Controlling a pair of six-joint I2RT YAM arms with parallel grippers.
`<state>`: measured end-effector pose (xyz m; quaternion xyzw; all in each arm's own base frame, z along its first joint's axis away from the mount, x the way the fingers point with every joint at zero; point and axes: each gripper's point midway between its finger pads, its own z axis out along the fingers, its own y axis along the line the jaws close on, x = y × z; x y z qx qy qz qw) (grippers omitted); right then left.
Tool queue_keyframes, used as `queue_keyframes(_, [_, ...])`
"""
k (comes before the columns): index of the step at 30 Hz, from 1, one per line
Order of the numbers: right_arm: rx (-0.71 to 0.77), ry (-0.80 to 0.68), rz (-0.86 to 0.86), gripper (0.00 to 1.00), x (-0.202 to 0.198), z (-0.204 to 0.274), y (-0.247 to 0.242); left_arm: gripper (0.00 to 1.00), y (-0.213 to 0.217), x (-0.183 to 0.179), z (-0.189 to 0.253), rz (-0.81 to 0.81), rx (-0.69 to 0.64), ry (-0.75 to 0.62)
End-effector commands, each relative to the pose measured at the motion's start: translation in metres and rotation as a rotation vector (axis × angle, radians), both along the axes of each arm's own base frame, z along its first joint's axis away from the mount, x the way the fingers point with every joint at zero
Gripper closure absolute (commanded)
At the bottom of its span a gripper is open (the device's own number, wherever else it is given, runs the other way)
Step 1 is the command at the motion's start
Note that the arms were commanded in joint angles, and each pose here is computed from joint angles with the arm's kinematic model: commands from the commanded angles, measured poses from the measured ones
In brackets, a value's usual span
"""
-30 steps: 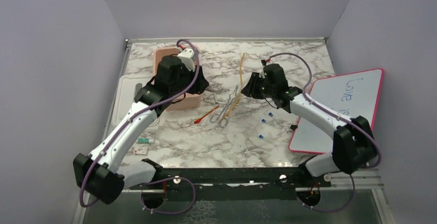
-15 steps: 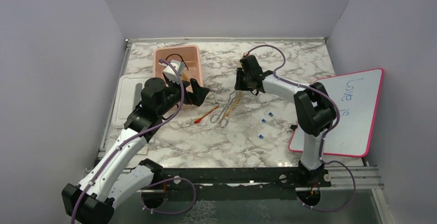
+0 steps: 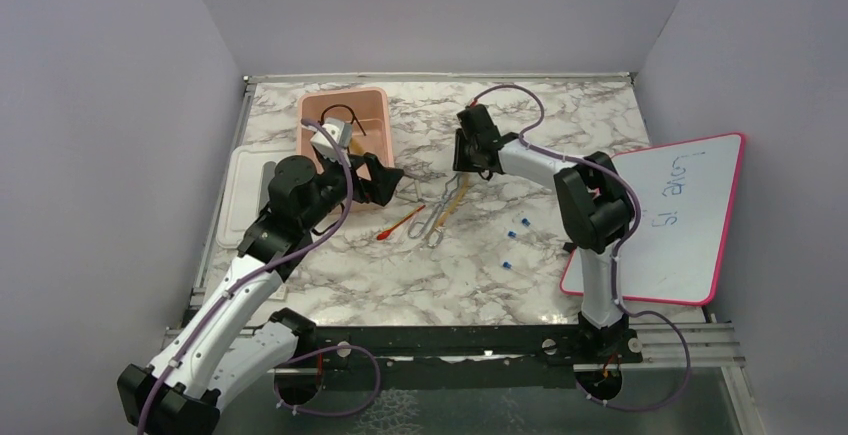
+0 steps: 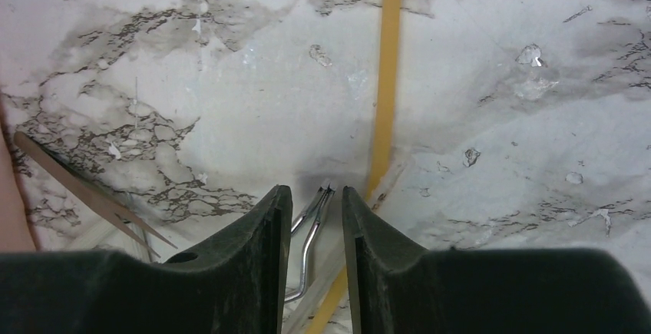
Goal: Organize the chemistry lab equipment
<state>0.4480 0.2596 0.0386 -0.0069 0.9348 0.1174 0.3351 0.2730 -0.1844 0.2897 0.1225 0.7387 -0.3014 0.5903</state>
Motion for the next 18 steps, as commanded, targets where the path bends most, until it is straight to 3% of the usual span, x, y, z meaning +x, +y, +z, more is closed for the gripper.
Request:
queue_keyframes(1, [-0.051, 0.015, -0.029, 0.64, 0.003, -0.013, -0.005, 0.05, 0.000, 0.006, 0.001, 0.015, -0.003, -0.002])
queue_keyframes(6, [-0.026, 0.030, -0.020, 0.67, 0.005, -0.020, 0.002, 0.05, 0.000, 0.007, -0.002, 0.019, -0.003, 0.007])
queue_keyframes(14, [0.026, 0.019, -0.008, 0.98, 0.012, -0.005, 0.015, 0.01, -0.002, 0.010, -0.008, 0.019, 0.003, 0.025])
queue_keyframes(18, [0.097, -0.045, 0.003, 0.99, 0.017, 0.019, 0.023, 0.01, -0.014, 0.007, -0.020, -0.049, 0.004, 0.070])
